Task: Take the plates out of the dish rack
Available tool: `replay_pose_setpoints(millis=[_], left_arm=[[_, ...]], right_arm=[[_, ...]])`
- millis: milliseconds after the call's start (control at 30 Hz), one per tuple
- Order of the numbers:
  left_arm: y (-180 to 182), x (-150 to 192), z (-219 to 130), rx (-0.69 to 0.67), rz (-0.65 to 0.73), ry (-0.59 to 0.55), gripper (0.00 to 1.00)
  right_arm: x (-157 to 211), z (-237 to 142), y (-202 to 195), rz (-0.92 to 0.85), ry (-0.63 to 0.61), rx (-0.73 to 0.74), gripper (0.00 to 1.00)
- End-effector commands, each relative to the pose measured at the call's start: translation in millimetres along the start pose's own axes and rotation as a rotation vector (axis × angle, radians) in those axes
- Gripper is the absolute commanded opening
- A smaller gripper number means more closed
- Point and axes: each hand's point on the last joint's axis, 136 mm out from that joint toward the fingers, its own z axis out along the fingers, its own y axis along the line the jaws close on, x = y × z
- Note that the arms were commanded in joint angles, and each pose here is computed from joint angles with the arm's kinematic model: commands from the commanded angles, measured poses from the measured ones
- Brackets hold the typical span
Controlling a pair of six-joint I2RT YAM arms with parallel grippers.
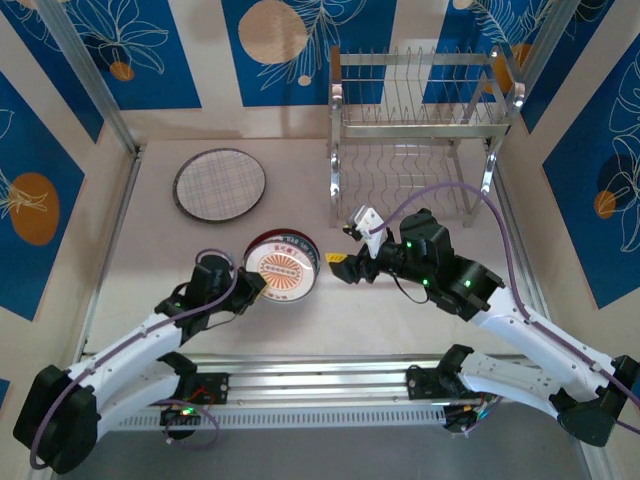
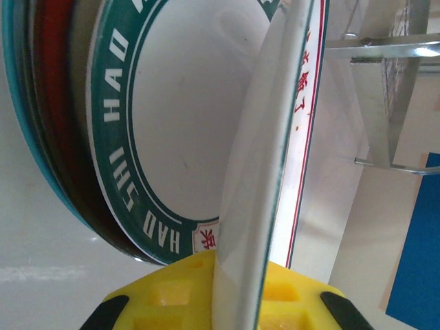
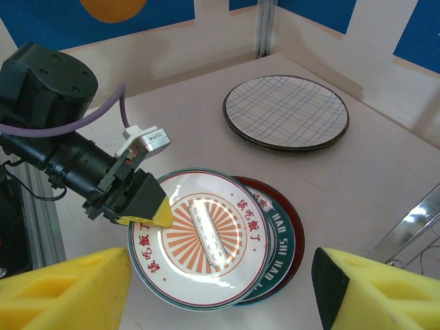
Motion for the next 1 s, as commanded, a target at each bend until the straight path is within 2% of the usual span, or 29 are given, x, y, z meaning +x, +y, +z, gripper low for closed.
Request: replay_pose_setpoints(millis=[0,500,600,700,967], left_arm=[[-17.7,-12.9,2.8,0.072,0.006,-0.049,0.0],[-7.1,-19.0,19.1,0.039,-0.03,-0.037,0.0],[-4.8,-18.9,20.2,0.031,-0.035,-0.032,0.03],[-3.4,-18.1,20.3,0.027,-0.036,-0.029,0.13],[-2.3,-16.9,18.1,0.017,-0.038,-0.023,0.27]], right_arm=[[-6.6,-6.6,0.5,0.003,-0.019,0.011,0.71],[-5.4,-6.6,5.6,0.024,-0.018,-0.017,0.71],[-5.8,-5.9,5.4,0.029,-0.02,-0.017,0.71],[-5.1,-5.2,5.4,0.029,-0.018,-0.017,0.71],[-5.0,-5.4,4.0,0.035,-0.013,-0.009,0.71]])
